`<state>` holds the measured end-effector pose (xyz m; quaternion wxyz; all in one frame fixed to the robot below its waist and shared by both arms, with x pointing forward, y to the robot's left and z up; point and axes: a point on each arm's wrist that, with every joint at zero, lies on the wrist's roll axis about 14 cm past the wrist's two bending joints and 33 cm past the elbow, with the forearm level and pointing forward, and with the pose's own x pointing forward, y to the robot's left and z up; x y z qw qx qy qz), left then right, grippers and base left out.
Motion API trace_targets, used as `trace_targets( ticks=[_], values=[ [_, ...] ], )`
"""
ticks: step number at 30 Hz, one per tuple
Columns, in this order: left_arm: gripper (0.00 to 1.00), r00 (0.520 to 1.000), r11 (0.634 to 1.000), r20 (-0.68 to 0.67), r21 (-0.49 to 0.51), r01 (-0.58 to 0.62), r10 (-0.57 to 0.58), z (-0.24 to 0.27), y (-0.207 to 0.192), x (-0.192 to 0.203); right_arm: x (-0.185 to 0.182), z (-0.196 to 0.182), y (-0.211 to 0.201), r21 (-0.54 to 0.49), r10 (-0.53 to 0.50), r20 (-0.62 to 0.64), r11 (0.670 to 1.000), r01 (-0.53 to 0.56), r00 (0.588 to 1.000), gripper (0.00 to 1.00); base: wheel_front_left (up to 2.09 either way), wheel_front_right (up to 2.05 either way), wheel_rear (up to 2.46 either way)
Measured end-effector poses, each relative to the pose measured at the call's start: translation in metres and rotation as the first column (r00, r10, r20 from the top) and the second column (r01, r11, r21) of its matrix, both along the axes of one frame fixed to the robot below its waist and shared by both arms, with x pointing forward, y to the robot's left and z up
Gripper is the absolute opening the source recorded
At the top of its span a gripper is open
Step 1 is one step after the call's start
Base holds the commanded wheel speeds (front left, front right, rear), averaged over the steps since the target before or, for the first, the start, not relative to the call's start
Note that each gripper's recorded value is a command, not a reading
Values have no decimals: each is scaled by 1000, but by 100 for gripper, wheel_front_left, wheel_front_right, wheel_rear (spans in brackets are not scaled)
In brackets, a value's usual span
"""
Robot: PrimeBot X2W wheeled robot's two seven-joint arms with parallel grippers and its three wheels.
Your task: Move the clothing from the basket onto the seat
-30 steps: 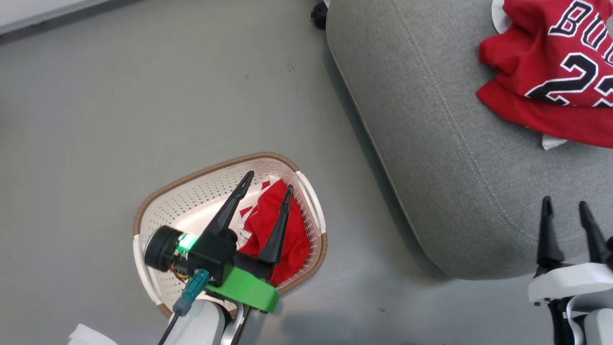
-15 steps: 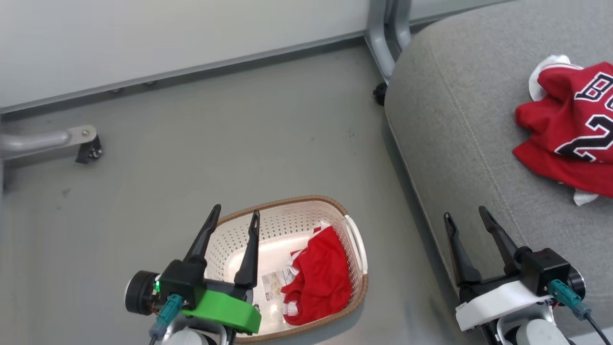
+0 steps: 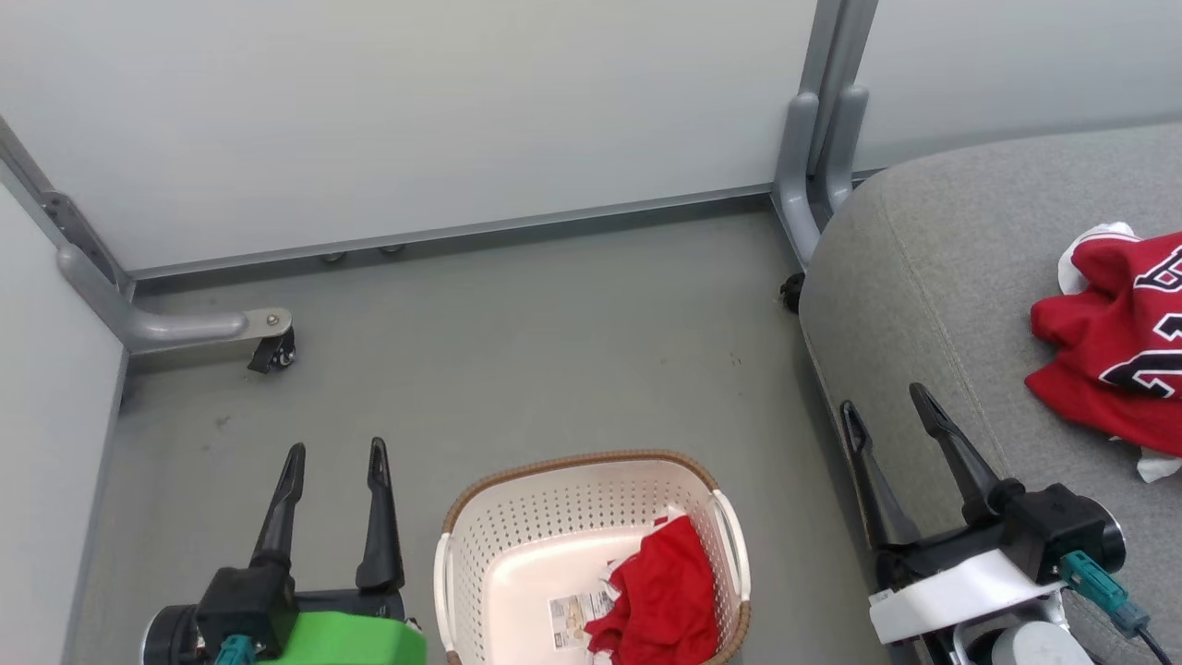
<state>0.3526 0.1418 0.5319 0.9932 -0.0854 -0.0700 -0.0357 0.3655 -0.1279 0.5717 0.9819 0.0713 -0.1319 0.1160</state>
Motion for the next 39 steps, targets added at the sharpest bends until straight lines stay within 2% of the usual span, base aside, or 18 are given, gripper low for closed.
trace_targets(
  ticks=[5,15,39],
  values=[
    [100,998,999,48,6,-36,36,15,9,-14,-10,6,-10,15,-32,19,999,31,999,100,0,0,0],
    [100,1000,1000,22,26,-12,11,4,3,-35,-33,-12,-20,-8,-63,-28,998,63,998,100,0,0,0],
    [100,999,999,18,40,36,-37,2,-8,-35,-43,-26,-18,-3,-58,-72,998,58,996,100,0,0,0]
  ],
)
